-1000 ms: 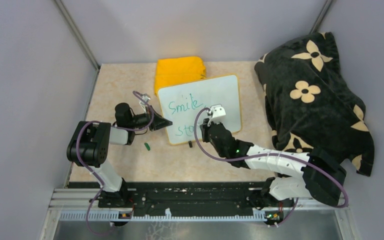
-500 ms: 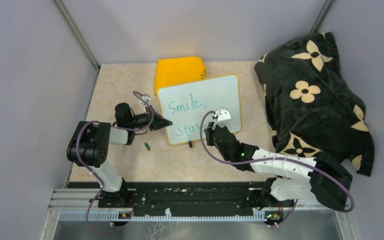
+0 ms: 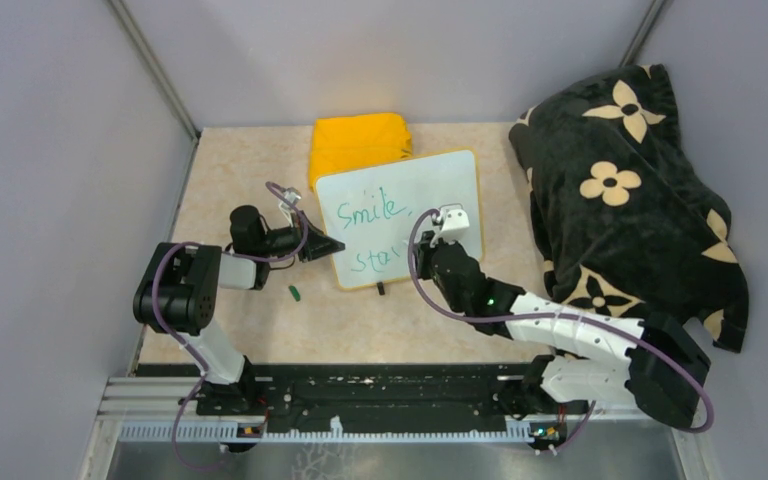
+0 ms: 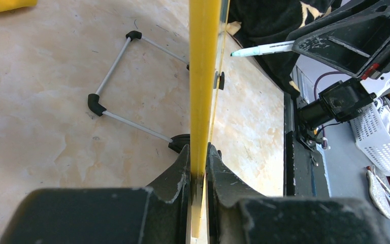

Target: Write a sentence on the whiteboard

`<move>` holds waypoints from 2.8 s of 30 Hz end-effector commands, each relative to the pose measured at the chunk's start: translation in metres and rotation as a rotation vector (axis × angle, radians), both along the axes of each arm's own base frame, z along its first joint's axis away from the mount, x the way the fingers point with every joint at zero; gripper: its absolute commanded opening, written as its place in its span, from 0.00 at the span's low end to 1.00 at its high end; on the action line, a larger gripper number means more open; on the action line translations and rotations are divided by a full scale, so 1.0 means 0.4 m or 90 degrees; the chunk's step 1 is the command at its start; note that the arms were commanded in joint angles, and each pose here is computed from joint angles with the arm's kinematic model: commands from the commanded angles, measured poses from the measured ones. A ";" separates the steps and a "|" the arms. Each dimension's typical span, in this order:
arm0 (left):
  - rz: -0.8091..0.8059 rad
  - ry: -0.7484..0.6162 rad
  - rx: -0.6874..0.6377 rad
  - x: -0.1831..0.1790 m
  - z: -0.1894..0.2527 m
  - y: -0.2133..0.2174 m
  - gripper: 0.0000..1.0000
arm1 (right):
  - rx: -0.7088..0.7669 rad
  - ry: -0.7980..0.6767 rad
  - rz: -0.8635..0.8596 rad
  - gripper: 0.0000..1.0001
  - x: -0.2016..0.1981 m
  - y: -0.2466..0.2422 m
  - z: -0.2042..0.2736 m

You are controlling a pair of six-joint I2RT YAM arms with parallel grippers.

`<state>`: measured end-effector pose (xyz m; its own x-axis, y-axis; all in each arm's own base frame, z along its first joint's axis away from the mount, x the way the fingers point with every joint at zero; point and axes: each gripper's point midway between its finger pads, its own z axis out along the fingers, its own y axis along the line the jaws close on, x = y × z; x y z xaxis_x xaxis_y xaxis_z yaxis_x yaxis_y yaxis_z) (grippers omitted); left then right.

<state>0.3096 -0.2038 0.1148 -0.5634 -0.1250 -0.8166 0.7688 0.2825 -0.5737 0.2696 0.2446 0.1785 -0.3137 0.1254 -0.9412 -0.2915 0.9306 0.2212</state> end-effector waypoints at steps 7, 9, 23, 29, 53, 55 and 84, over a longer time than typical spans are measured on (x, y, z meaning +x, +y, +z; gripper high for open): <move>0.024 0.032 0.025 0.010 -0.045 0.001 0.00 | 0.028 -0.009 0.004 0.00 0.032 0.031 0.031; 0.024 0.032 0.025 0.009 -0.045 0.001 0.00 | 0.025 -0.002 0.004 0.00 0.029 0.030 0.015; 0.026 0.030 0.025 0.011 -0.043 0.002 0.00 | 0.020 0.079 0.026 0.00 -0.026 0.015 -0.121; 0.025 0.030 0.026 0.011 -0.043 0.002 0.00 | 0.016 0.094 0.046 0.00 -0.042 0.035 -0.147; 0.025 0.030 0.027 0.011 -0.045 0.002 0.00 | 0.026 -0.047 -0.049 0.00 0.011 -0.094 0.082; 0.025 0.031 0.027 0.012 -0.045 0.002 0.00 | 0.024 -0.055 -0.054 0.00 0.018 -0.096 0.091; 0.023 0.031 0.028 0.010 -0.045 -0.001 0.00 | -0.003 -0.042 -0.044 0.00 0.070 -0.037 0.057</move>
